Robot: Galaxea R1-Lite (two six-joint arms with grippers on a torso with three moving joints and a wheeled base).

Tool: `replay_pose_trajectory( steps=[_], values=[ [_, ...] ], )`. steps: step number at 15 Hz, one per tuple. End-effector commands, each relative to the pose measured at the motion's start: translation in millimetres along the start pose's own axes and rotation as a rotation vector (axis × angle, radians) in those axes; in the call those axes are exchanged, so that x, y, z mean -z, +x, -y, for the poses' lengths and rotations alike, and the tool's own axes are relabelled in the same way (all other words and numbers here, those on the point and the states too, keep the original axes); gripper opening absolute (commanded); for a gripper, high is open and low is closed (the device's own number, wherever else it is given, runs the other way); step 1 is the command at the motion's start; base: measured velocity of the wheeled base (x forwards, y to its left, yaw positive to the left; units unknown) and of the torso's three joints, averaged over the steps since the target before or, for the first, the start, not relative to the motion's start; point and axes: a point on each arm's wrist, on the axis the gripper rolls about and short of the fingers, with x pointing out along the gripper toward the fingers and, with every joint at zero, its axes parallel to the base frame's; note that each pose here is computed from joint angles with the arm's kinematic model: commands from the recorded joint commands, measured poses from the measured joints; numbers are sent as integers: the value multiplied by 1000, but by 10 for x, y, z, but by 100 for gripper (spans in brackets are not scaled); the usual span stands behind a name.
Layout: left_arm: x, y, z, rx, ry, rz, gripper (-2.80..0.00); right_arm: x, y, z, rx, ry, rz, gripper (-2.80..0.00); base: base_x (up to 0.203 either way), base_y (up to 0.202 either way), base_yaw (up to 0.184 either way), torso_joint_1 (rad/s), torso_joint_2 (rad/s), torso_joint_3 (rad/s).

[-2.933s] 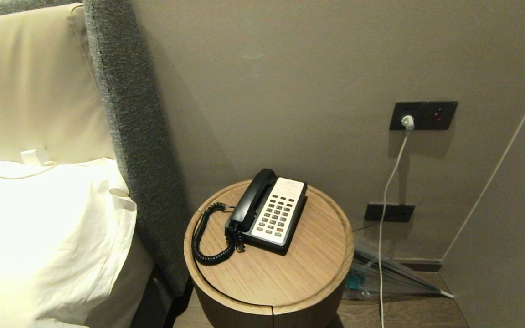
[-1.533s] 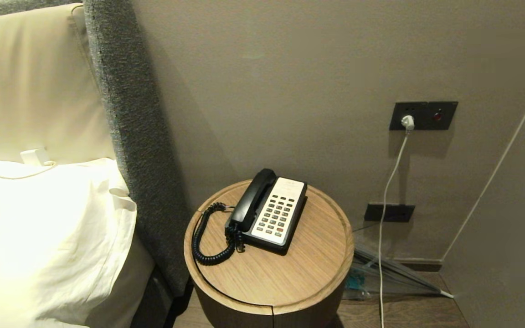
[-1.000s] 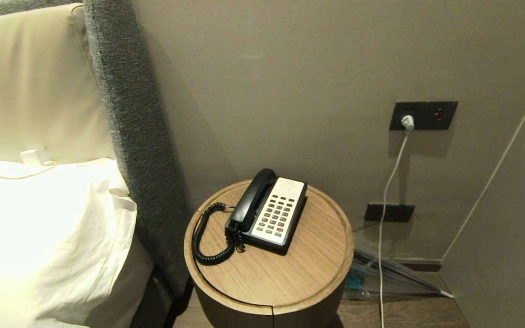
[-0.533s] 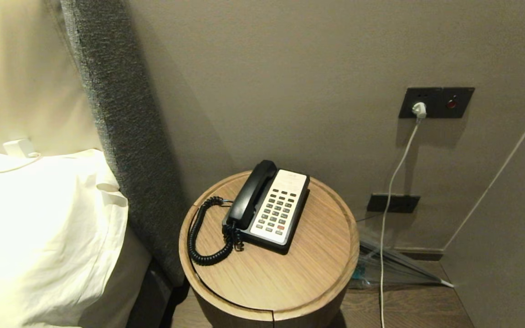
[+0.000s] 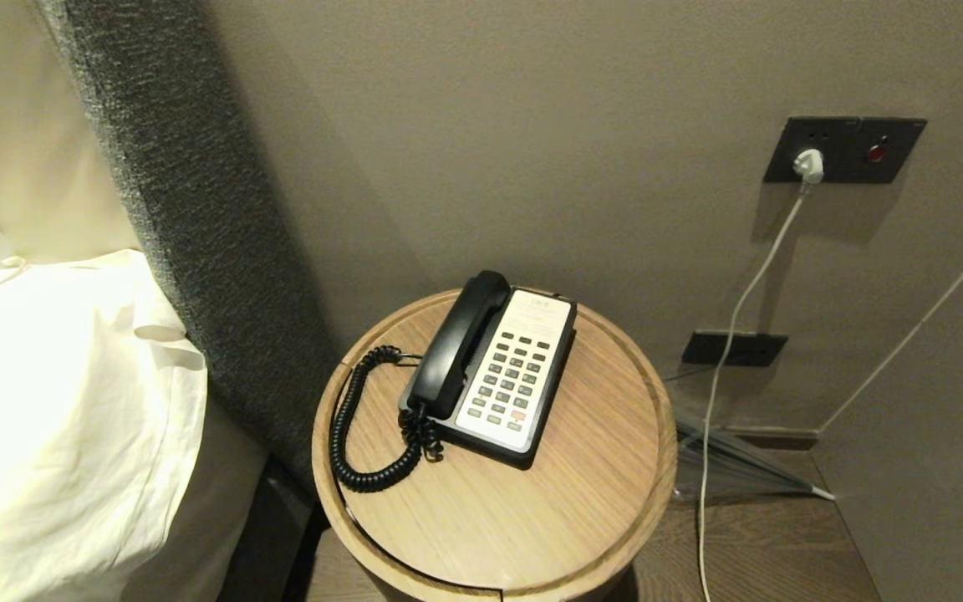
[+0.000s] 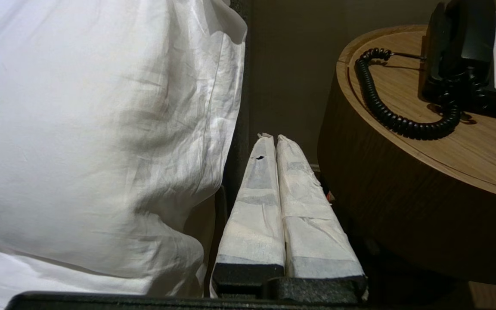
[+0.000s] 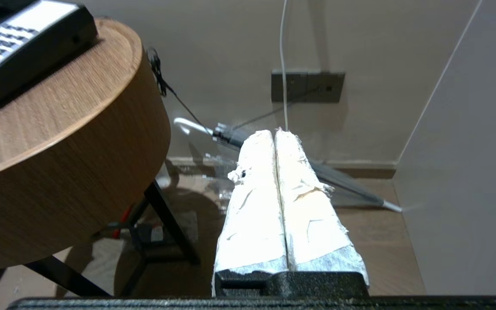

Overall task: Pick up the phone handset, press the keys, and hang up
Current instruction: Pick up the desk phone handset

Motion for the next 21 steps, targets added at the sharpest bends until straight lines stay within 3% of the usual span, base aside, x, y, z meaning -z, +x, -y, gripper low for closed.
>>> replay_pose_trajectory(
  steps=[1, 21],
  values=[
    [113, 22, -1, 0, -1, -39, -280, 56, 12, 1, 0, 0, -19, -280, 0, 0, 0, 2, 2, -190],
    [111, 22, -1, -1, 7, -38, -280, 56, 13, 1, 0, 0, -20, -280, 0, 0, 0, 2, 4, -182]
  ],
)
